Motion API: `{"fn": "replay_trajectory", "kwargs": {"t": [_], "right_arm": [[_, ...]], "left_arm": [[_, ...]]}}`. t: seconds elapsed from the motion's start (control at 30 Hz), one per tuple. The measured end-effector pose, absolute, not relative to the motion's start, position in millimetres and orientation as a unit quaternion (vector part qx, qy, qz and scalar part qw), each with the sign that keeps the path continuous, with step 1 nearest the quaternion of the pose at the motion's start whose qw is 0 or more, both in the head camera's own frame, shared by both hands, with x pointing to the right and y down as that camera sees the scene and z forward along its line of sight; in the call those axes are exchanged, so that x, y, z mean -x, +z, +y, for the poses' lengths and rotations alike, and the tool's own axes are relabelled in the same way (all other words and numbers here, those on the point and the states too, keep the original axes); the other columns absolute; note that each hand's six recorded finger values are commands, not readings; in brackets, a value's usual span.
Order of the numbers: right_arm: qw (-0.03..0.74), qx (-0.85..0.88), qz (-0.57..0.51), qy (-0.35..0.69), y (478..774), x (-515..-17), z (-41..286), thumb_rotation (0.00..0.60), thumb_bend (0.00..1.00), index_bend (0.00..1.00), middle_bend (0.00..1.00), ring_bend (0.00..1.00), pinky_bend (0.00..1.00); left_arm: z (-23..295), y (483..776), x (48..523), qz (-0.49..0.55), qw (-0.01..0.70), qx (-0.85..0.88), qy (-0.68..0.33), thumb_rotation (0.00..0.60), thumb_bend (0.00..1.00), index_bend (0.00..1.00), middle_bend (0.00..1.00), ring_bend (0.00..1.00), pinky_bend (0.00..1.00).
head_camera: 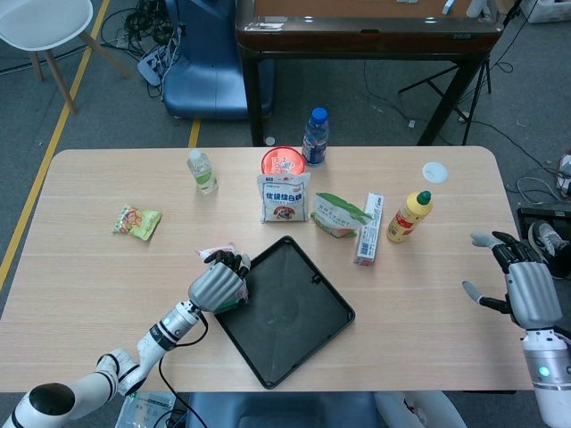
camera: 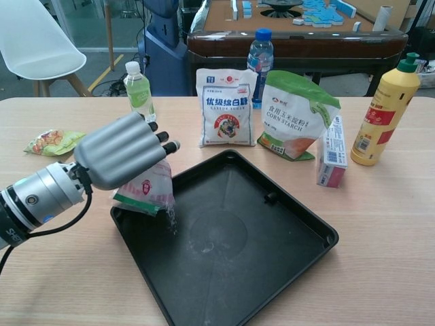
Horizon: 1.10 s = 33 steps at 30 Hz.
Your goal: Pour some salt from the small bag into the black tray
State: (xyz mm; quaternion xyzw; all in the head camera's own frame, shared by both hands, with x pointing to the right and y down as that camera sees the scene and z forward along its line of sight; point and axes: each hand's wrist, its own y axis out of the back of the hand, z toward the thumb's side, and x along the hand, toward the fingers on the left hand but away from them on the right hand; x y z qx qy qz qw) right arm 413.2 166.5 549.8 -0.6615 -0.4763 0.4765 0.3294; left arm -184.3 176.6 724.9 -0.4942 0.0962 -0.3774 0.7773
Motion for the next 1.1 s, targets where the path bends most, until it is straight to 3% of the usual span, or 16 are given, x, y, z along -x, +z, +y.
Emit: {"fn": "replay_trajectory", "kwargs": {"t": [0.2, 0.4, 1.1], "right_arm": [[0.329, 0.661, -0.477, 0.476, 550, -414, 166, 0.6, 0.21, 0.23, 0.31, 0.16, 0.2], [0.329, 0.66, -0.477, 0.477, 550, -414, 166, 0.6, 0.21, 0.23, 0.31, 0.16, 0.2], [0.328, 0.659, -0.48, 0.478, 550, -415, 165, 0.6, 0.21, 0.23, 0.31, 0.16, 0.2]], "left_arm": [[176, 725, 186, 0.101, 0.772, 0.5, -0.38, 0.6, 0.18, 0.3, 0.56, 0.51, 0.65], [172, 725, 187, 0.137, 0.723, 0.553, -0.392, 0.6, 0.18, 0.3, 0.56, 0.51, 0.65], [141, 734, 205, 0.284, 0.4, 0.736, -0.466, 0.6, 0.18, 0.3, 0.55, 0.51, 0.65]]}}
